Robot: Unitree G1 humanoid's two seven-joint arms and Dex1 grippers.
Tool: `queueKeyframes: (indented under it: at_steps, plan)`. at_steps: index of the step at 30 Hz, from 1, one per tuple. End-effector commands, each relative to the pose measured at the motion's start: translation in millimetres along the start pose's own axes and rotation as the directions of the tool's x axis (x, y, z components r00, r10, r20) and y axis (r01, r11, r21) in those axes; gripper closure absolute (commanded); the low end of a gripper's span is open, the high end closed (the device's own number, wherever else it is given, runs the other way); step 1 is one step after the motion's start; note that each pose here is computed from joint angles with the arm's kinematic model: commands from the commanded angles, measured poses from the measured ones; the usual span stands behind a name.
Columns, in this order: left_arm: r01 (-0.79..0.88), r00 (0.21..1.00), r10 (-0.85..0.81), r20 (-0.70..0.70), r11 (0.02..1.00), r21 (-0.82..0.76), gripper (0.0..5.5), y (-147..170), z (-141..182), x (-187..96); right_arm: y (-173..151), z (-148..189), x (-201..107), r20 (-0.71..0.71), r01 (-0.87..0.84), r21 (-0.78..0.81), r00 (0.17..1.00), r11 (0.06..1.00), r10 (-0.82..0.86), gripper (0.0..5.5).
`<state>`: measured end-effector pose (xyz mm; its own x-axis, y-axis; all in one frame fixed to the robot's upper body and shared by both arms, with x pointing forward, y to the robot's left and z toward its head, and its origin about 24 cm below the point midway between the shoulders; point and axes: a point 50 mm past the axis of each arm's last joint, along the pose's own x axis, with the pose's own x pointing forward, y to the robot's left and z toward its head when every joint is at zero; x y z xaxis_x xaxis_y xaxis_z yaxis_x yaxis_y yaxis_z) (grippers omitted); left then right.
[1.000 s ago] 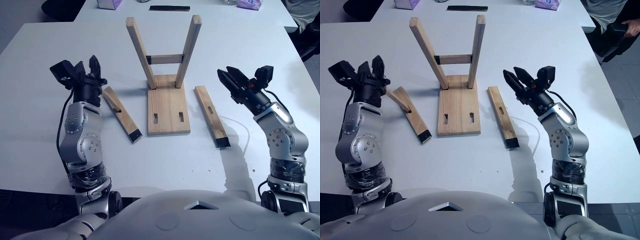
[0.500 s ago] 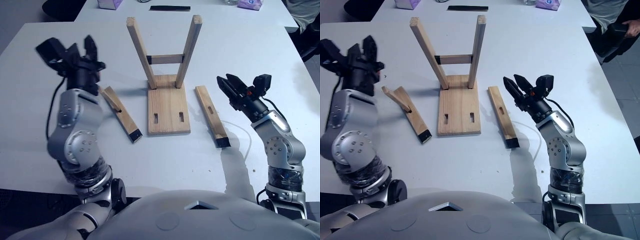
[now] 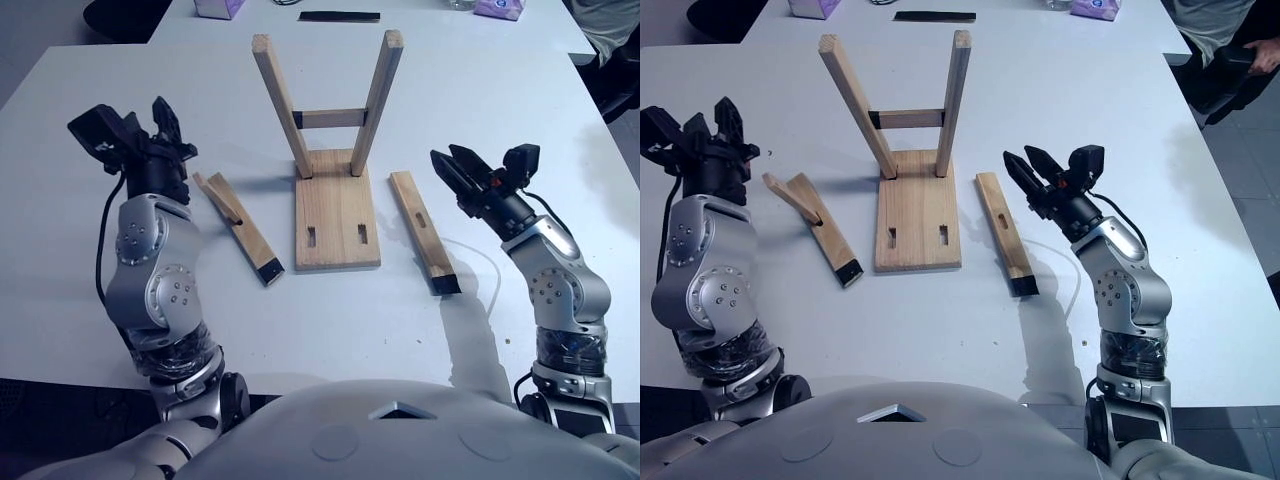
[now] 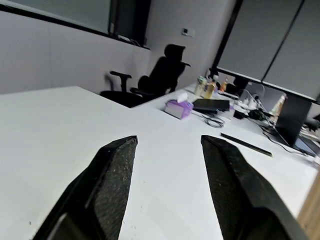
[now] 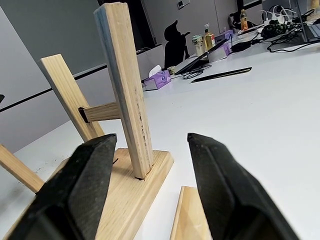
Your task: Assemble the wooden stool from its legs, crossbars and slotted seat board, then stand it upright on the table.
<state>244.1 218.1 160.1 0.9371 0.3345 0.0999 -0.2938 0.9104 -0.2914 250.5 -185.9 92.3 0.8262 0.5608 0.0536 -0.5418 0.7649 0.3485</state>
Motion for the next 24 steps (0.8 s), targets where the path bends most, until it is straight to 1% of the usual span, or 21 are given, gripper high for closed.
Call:
queueKeyframes:
  at_steps: [1,4,7,13,16,18,21,24]
  plan:
    - [0.024,1.0,-0.024,0.002,1.0,-0.002,3.13,-6.6,-2.6,3.7,-0.4,3.9,2.4,0.011,-0.003,-0.017,1.0,1.0,0.004,2.88]
    - [0.041,0.999,-0.041,-0.008,0.999,-0.004,3.13,-9.9,-6.5,4.0,-0.4,4.4,0.8,0.015,0.003,-0.02,1.0,1.0,-0.003,2.88]
    - [0.025,0.999,-0.025,-0.026,1.0,0.001,3.13,-6.7,-13.7,2.4,-1.9,5.0,7.1,0.007,-0.015,-0.021,1.0,1.0,0.016,2.88]
    - [-0.031,0.985,0.032,-0.172,0.999,0.007,3.13,4.7,-52.7,-0.4,-2.6,4.5,14.7,0.0,-0.038,-0.02,0.999,0.999,0.038,2.88]
    - [-0.038,0.983,0.041,-0.178,0.999,0.022,3.13,8.8,-59.5,-3.8,-2.2,4.3,18.0,-0.003,-0.05,-0.019,0.999,0.999,0.05,2.88]
    - [-0.034,0.989,0.037,-0.14,0.999,0.026,3.13,8.3,-53.7,-4.7,-2.3,4.1,18.3,-0.002,-0.052,-0.018,0.999,0.999,0.052,2.88]
    - [-0.04,0.998,0.043,-0.039,0.997,0.06,3.13,9.0,-36.0,-4.9,-2.4,2.9,17.1,-0.003,-0.049,-0.014,0.999,0.999,0.049,2.88]
    - [-0.097,0.993,0.092,0.074,0.993,0.064,3.13,11.9,-8.1,-5.0,-2.8,1.6,16.0,-0.006,-0.045,-0.009,0.999,0.999,0.045,2.88]
